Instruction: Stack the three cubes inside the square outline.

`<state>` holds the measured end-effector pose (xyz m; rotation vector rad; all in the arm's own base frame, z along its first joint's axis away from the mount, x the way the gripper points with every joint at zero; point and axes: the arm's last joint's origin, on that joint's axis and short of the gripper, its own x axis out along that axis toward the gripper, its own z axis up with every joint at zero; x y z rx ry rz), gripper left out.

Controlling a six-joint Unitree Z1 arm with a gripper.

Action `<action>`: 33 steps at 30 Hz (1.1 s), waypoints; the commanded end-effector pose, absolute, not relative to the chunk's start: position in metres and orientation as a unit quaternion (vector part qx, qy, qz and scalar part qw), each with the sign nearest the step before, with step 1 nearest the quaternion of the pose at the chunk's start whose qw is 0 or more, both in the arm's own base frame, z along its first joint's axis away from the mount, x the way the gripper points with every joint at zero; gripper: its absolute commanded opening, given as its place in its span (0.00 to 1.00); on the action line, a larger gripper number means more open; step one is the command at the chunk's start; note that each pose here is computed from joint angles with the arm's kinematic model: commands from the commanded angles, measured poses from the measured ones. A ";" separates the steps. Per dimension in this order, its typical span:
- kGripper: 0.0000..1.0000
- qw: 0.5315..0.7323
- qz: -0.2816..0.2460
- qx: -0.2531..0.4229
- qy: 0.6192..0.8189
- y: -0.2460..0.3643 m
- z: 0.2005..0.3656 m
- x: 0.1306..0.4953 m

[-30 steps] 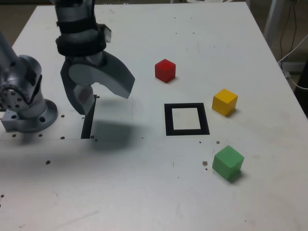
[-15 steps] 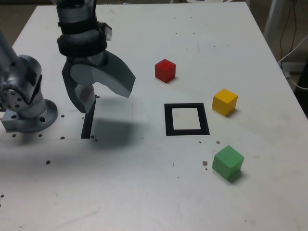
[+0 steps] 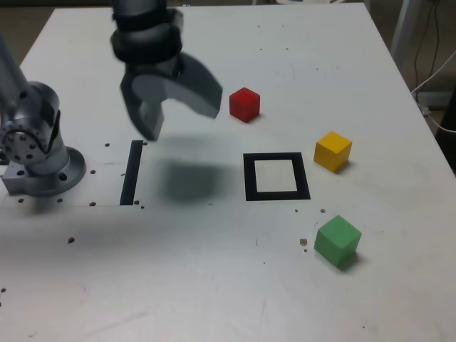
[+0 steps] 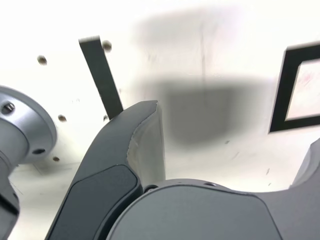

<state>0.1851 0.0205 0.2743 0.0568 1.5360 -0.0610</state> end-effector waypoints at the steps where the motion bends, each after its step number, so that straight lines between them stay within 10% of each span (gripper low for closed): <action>1: 1.00 0.715 -0.021 0.032 0.698 0.029 0.279 0.193; 19: 1.00 0.709 0.094 -0.080 0.694 0.103 0.288 0.245; 33: 0.98 0.666 0.204 -0.205 0.687 0.129 0.251 0.285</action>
